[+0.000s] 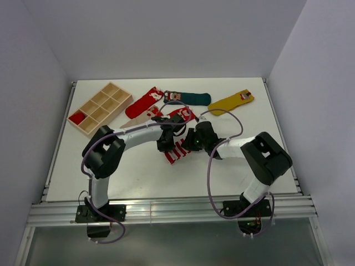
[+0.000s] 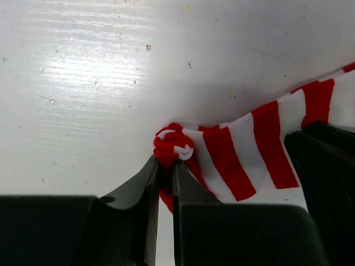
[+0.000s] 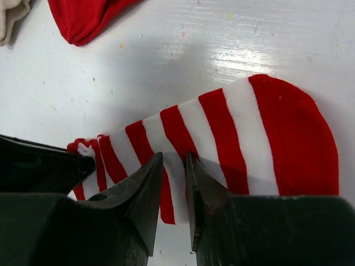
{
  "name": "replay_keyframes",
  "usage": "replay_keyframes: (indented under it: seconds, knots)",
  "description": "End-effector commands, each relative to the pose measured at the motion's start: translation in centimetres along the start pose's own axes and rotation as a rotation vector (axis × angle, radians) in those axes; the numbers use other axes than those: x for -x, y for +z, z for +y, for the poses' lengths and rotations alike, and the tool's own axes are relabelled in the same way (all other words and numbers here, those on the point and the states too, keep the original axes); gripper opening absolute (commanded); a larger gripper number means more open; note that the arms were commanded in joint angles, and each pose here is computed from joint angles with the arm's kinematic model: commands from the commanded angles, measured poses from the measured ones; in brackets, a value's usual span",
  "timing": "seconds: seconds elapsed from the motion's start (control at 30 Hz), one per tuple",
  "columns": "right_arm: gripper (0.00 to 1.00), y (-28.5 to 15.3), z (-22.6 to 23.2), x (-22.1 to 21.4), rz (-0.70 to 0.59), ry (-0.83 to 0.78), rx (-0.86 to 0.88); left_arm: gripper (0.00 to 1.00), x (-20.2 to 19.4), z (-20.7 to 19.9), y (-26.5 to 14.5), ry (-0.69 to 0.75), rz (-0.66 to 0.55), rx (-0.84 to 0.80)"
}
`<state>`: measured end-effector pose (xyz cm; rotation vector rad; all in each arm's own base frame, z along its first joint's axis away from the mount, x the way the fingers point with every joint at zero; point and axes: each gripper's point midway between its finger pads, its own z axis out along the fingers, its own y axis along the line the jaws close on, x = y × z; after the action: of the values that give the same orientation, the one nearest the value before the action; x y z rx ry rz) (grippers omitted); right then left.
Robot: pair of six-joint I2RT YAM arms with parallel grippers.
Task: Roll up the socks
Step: Roll the sock at the center of the board.
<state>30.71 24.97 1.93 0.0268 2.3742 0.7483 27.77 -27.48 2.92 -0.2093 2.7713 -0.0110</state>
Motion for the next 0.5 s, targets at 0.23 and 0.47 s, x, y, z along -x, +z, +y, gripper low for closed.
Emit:
replay_keyframes:
  seconds: [0.23,0.47]
  knots:
    - [0.39,-5.4,3.5,2.8,-0.287,-0.232,0.021,0.0,-2.3,2.2,1.1,0.149,0.136,0.142]
    - [0.5,-7.2,7.1,0.3,-0.368,-0.395,0.057,0.0,-2.8,2.2,1.8,0.159,0.159,0.155]
